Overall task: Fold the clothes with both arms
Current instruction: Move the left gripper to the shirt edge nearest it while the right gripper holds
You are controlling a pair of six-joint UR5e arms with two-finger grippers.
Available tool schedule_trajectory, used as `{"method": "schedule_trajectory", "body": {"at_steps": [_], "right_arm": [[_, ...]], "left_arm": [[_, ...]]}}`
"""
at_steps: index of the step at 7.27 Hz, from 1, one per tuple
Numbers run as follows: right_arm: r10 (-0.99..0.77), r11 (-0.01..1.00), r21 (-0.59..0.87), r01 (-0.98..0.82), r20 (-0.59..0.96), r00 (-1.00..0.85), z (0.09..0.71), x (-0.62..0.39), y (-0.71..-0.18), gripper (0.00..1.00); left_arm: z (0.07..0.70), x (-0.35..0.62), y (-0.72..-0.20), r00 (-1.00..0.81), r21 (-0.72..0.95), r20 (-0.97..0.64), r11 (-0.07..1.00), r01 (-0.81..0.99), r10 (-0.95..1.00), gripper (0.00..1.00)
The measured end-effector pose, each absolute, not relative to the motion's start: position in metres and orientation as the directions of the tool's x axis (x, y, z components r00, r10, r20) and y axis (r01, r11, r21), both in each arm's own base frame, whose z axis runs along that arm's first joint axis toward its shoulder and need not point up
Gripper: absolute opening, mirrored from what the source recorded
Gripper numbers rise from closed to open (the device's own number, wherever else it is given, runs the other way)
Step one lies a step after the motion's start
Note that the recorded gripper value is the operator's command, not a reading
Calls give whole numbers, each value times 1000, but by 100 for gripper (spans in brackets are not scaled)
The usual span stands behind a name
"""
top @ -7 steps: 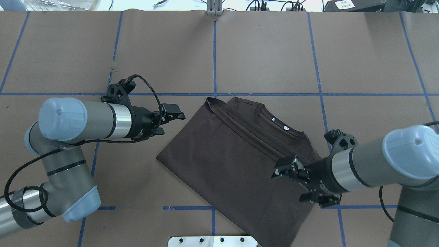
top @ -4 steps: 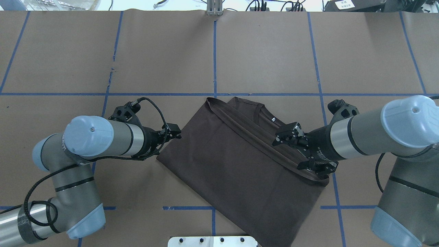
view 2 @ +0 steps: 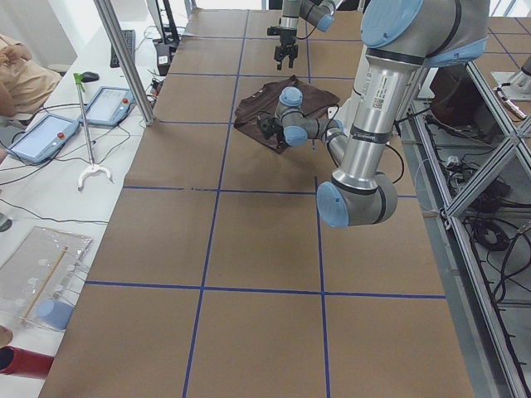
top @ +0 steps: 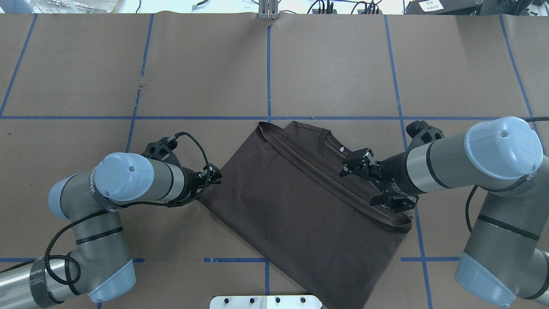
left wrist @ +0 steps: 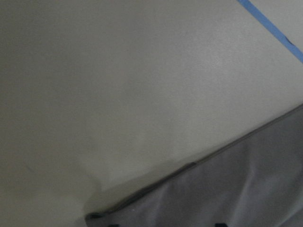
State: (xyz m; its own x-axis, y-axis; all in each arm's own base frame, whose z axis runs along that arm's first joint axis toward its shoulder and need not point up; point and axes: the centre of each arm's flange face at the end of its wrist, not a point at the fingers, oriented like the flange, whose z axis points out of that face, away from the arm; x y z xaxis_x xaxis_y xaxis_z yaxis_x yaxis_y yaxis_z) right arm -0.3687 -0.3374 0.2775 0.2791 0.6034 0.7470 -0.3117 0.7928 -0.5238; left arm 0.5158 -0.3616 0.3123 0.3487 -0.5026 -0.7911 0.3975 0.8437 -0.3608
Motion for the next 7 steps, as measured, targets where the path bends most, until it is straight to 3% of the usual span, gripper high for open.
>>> {"method": "schedule_trajectory", "body": {"at_steps": [2, 7], "right_arm": [[604, 792, -524, -313, 747, 278, 277, -370, -339, 100], [605, 791, -526, -313, 748, 272, 273, -375, -342, 100]], "left_arm": [[322, 521, -361, 376, -361, -772, 840, 404, -513, 72], [328, 522, -360, 423, -363, -729, 828, 427, -538, 48]]}}
